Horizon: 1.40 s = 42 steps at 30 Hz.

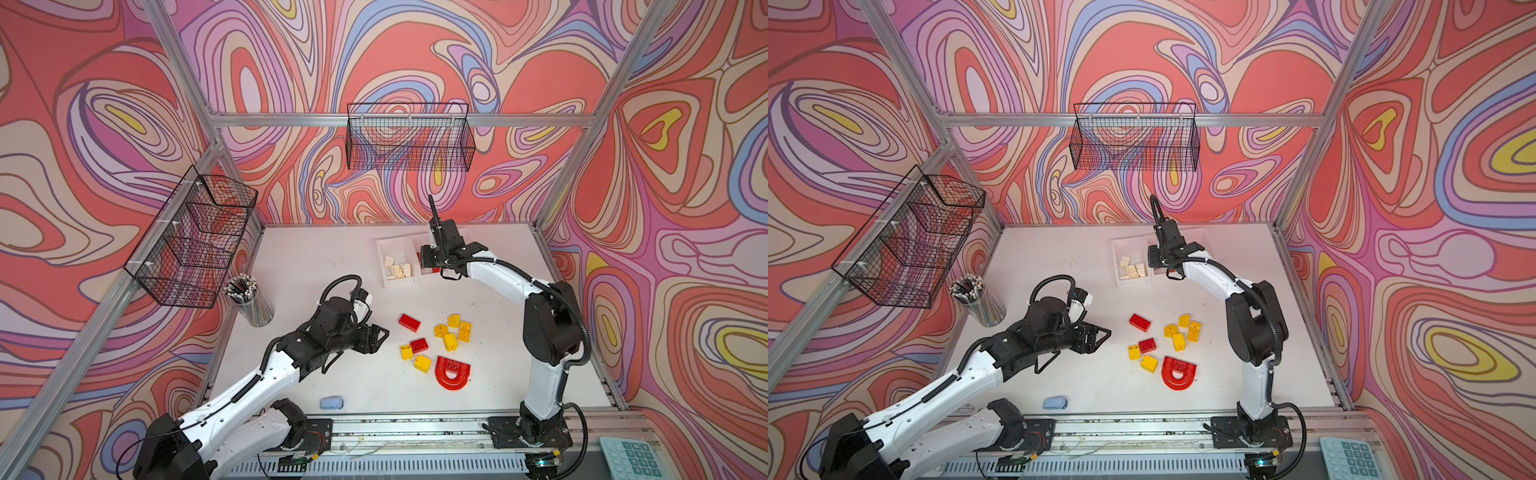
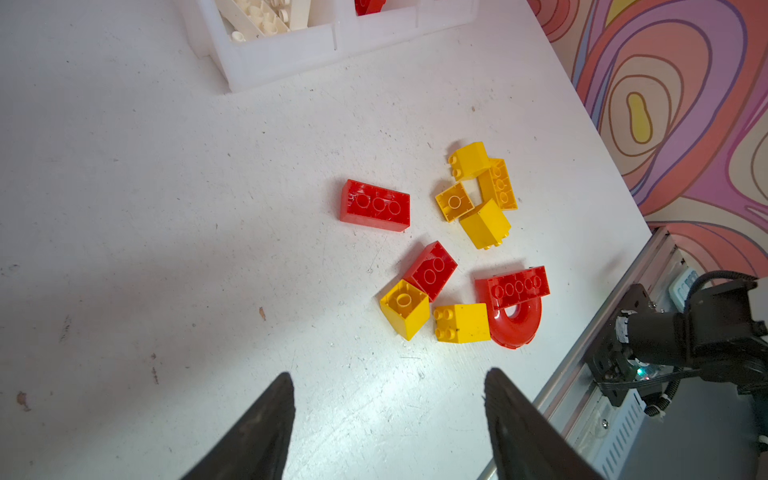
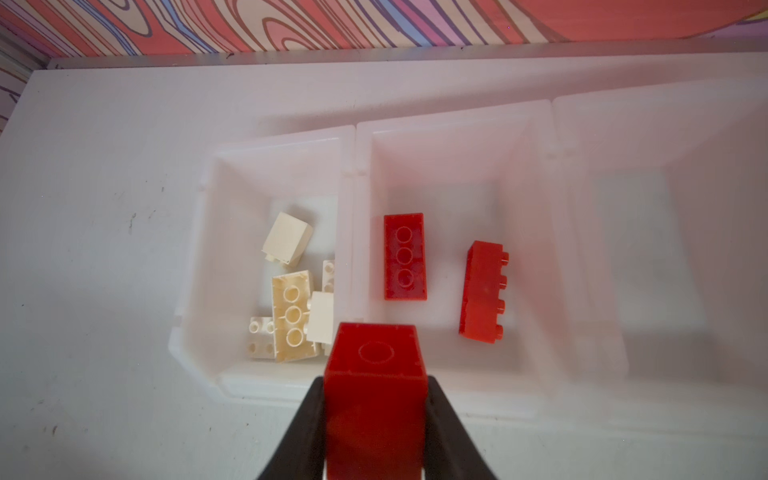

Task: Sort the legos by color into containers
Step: 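Carry the red 2x2 brick into the middle compartment and release it with the right gripper, then grasp a red 2x3 brick with the left gripper while the right gripper withdraws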

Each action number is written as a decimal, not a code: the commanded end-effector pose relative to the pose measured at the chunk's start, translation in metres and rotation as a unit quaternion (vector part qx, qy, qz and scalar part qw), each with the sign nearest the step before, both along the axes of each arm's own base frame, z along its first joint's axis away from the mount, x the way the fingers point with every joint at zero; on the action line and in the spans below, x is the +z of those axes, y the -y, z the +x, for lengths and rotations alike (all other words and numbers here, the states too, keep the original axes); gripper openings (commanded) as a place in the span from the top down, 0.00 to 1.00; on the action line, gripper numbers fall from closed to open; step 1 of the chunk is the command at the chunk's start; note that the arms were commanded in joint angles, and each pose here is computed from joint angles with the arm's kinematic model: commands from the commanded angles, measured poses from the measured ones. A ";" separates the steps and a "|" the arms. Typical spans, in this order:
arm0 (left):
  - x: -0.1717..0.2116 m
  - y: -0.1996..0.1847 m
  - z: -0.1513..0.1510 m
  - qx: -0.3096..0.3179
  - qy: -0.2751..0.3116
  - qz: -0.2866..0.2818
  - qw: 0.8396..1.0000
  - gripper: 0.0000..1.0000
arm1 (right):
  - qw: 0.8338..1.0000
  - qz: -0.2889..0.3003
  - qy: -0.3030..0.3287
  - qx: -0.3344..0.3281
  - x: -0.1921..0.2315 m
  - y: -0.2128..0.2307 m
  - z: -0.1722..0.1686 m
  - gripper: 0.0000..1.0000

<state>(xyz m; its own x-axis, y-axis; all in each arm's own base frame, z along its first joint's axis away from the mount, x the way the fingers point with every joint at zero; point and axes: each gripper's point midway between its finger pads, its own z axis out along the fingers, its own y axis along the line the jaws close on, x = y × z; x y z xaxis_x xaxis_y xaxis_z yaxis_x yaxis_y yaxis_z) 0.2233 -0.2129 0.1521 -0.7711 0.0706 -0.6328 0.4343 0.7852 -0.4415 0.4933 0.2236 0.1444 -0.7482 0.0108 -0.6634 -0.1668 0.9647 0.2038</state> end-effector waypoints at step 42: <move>-0.105 0.096 0.069 0.146 -0.104 0.008 0.984 0.30 | 0.972 0.157 0.149 -0.094 0.097 0.098 -0.112 0.31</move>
<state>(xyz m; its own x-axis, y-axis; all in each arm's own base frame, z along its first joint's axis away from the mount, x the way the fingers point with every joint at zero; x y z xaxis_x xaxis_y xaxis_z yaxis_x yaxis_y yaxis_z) 0.2833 -0.2999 0.0477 -0.8799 -0.1078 -0.4627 0.1322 0.8799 -0.4563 0.3909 0.1366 0.2380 -0.5187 0.3305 -0.7885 -0.1216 0.8844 0.4506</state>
